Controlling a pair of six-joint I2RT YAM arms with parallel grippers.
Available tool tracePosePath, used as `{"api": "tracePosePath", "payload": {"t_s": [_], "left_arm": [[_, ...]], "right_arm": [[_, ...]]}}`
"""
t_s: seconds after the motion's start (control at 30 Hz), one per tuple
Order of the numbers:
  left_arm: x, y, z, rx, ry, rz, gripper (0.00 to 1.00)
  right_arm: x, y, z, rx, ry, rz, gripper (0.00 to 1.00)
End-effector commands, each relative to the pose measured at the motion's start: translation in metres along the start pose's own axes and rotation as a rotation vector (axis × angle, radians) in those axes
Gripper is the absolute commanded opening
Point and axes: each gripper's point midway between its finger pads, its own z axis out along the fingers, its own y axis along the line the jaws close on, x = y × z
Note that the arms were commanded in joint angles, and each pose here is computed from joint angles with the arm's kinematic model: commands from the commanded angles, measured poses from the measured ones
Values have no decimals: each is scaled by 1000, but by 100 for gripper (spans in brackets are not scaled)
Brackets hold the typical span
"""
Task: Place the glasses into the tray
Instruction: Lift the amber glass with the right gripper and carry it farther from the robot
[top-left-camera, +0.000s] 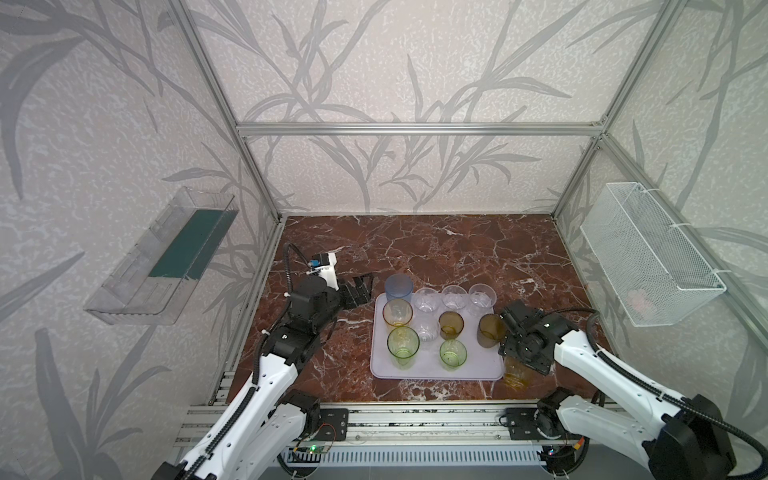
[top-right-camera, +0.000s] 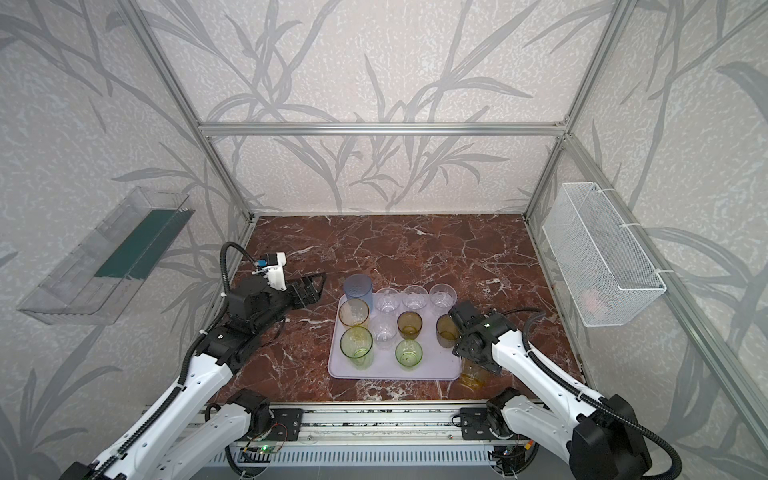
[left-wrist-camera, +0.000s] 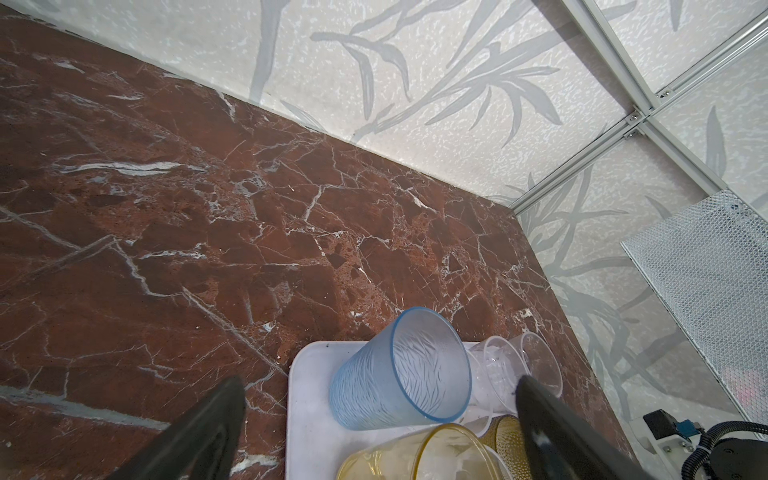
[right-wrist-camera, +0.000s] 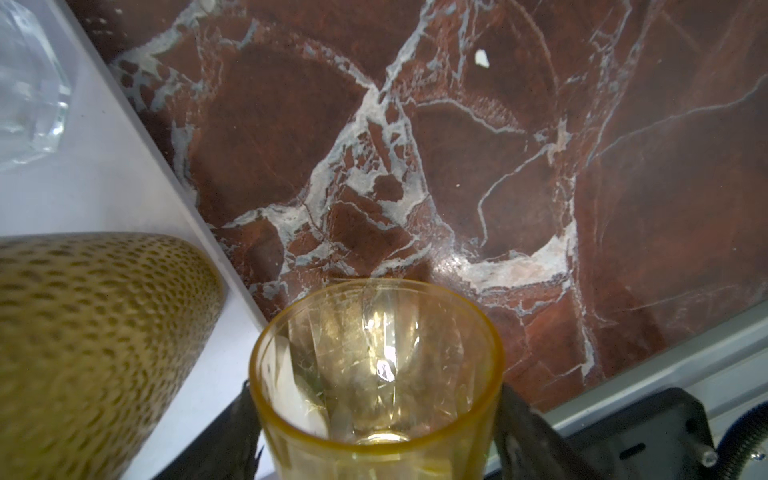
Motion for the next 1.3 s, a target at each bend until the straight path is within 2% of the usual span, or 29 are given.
{"api": "tracePosePath", "payload": {"t_s": [0.0, 0.2, 0.47, 0.63, 0.97, 1.27], "left_arm": [[-1, 2, -3, -7, -19, 5, 99], [-2, 2, -4, -5, -23, 5, 99], [-2, 3, -5, -10, -27, 4, 99], [-2, 3, -4, -10, -26, 5, 99], [-2, 2, -3, -4, -22, 3, 99], [-7, -6, -1, 17, -12, 3, 99]], "right_arm": [[15, -2, 21, 29, 69, 0, 83], [15, 0, 26, 40, 75, 0, 86], [3, -4, 15, 40, 10, 20, 71], [-4, -9, 7, 35, -40, 42, 68], [-36, -17, -28, 24, -216, 44, 65], [-83, -3, -64, -8, -408, -27, 65]]}}
